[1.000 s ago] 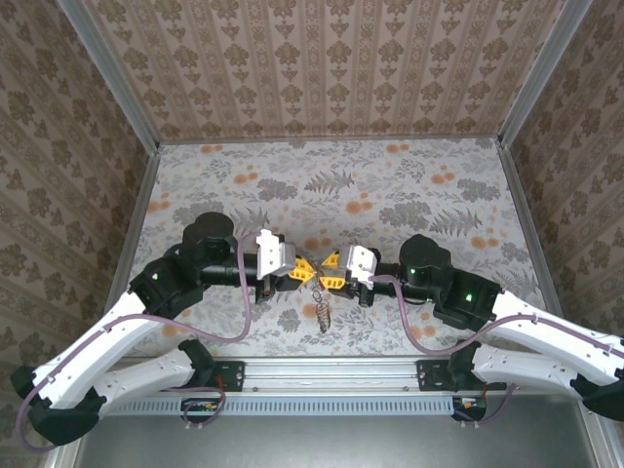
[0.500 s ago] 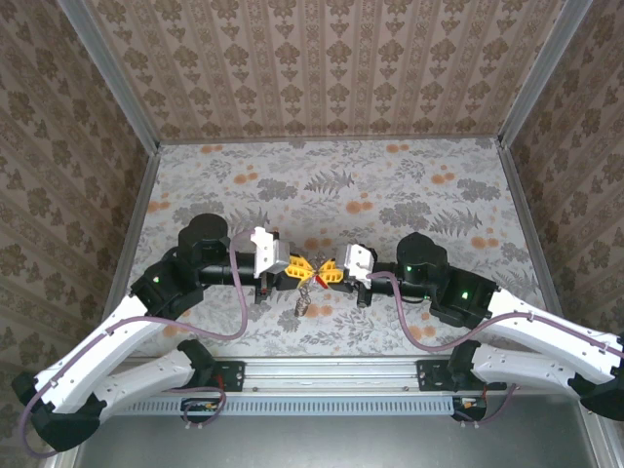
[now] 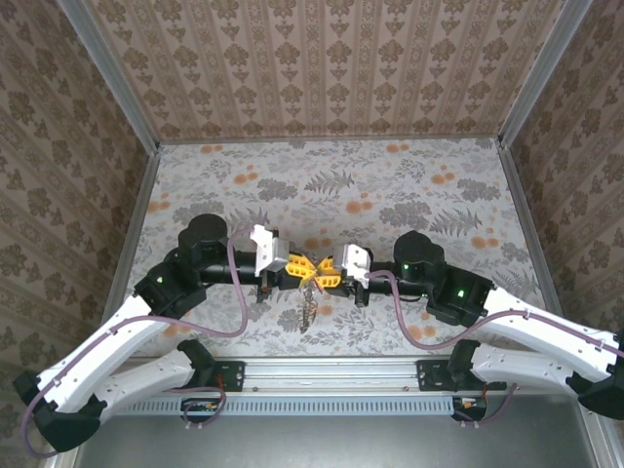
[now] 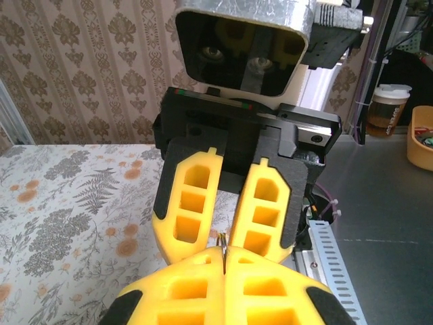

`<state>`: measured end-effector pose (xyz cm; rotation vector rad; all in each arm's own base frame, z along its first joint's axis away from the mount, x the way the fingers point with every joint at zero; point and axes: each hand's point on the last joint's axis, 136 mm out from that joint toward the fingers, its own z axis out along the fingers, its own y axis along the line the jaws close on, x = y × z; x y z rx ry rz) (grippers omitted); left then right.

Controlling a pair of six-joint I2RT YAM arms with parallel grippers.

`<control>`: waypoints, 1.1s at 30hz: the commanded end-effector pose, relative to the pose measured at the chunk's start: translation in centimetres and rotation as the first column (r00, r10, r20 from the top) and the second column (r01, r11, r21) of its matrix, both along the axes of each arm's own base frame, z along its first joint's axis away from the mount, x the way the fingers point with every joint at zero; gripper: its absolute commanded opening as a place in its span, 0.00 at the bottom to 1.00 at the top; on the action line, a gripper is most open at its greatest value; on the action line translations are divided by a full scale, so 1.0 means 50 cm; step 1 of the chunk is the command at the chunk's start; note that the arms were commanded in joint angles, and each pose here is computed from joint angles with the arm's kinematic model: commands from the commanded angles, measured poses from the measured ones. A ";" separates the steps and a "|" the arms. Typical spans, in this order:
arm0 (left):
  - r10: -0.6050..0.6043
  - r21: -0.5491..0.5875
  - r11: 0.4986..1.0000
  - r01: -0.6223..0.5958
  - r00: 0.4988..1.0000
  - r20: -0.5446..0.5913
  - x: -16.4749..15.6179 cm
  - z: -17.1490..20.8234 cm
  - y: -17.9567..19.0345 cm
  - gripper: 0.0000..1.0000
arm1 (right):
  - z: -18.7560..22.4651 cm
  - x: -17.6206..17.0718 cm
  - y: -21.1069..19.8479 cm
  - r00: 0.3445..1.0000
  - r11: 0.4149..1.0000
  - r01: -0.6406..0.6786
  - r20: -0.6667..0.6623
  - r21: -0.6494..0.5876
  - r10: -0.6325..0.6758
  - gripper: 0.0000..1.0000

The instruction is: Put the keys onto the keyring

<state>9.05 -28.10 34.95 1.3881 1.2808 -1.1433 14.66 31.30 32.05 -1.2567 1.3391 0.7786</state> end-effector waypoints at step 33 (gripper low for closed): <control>-0.059 -0.073 0.995 0.060 0.998 0.015 -0.020 0.033 0.013 0.00 | 0.074 -0.020 0.002 0.998 0.986 -0.059 0.046 0.154 0.053 0.17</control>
